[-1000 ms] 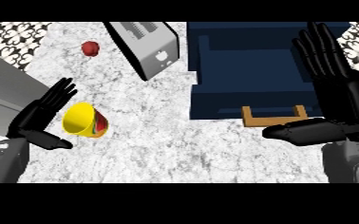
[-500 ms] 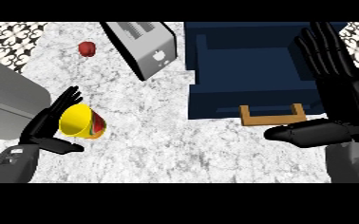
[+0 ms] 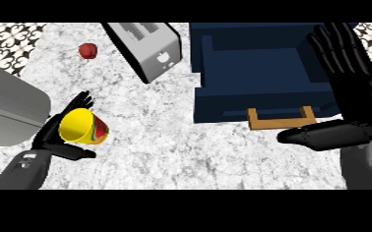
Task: Pick up the cup, place it into the drawer and close the drawer
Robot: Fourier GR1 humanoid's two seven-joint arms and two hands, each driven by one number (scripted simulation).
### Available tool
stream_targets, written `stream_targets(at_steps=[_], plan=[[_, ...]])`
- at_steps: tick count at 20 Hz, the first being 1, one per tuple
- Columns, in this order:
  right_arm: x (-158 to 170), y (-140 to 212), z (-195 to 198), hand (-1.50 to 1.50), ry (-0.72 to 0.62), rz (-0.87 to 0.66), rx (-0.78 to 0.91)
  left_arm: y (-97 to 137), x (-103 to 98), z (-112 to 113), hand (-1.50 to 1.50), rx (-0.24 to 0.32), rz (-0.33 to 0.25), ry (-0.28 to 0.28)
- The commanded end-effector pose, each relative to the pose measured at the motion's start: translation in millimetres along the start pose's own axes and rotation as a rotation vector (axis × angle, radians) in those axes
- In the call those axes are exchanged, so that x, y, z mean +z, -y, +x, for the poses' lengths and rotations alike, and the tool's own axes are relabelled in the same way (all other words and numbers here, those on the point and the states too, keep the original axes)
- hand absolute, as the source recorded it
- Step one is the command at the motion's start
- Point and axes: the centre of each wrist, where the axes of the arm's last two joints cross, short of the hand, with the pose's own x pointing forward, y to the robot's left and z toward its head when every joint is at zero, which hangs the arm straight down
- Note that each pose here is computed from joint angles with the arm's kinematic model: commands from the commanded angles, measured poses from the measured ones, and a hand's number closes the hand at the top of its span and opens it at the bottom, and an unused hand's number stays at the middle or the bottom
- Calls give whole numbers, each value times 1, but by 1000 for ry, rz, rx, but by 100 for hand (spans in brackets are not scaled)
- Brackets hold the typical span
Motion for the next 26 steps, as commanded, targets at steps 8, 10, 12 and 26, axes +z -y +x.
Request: stream_targets(at_steps=[8,10,12,26], plan=[[-6,2,-5,-150,3,-12,1,30,-28,-6,-150,107,-122,137],[2,-1,-5,-150,-4,18,1,21,-21,-4,-150,141,-138,140],[-1,7,-5,-150,-17,-27,4,29,-11,-15,-150,180,-172,113],[-6,7,2,-150,-1,-22,17,65,-36,-19,150,-69,275,368]])
